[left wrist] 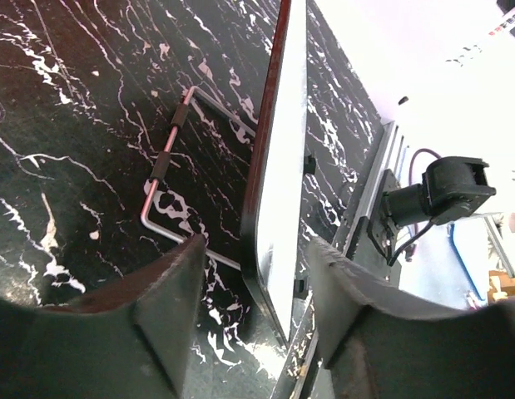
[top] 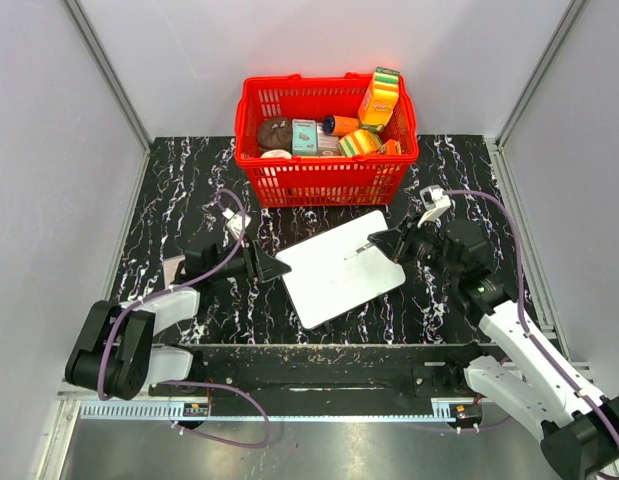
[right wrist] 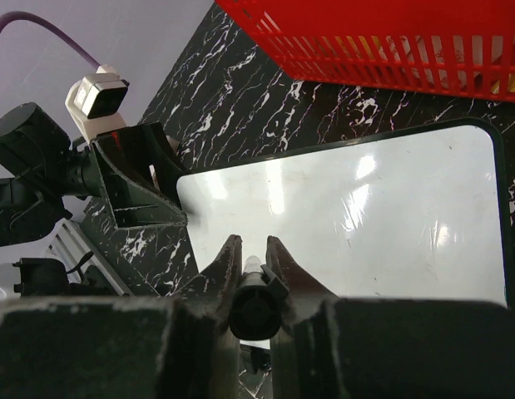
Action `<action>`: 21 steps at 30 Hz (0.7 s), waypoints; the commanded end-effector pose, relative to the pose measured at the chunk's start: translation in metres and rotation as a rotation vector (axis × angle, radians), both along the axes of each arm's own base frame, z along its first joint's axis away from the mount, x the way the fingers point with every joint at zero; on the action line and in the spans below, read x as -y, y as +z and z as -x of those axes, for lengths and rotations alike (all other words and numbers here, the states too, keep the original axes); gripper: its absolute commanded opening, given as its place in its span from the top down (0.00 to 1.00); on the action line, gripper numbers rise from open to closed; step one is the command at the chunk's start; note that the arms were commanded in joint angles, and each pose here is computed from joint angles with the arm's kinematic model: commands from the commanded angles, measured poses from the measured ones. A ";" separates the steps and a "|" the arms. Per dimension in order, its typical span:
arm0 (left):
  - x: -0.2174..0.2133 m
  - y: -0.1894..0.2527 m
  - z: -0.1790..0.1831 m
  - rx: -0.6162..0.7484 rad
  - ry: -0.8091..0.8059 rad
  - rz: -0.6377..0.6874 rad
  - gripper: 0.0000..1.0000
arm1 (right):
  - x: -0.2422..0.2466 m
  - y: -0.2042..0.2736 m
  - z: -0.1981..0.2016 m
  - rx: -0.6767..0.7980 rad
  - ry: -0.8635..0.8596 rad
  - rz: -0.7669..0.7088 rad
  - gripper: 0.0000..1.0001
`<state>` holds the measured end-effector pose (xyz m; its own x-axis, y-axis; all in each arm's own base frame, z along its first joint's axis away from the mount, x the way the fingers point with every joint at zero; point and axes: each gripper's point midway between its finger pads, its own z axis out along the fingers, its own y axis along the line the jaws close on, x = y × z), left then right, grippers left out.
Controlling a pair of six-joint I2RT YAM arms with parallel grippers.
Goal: Write a sentence on the whiteboard
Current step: Move the whiteboard to the center of the board, then hold the whiteboard on the whiteboard stand.
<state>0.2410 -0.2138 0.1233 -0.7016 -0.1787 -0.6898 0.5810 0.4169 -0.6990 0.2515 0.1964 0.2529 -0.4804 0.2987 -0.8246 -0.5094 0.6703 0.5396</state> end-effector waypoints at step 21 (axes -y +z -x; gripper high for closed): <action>-0.003 0.004 -0.045 0.064 -0.102 -0.048 0.62 | -0.035 0.044 -0.026 0.236 0.029 0.023 1.00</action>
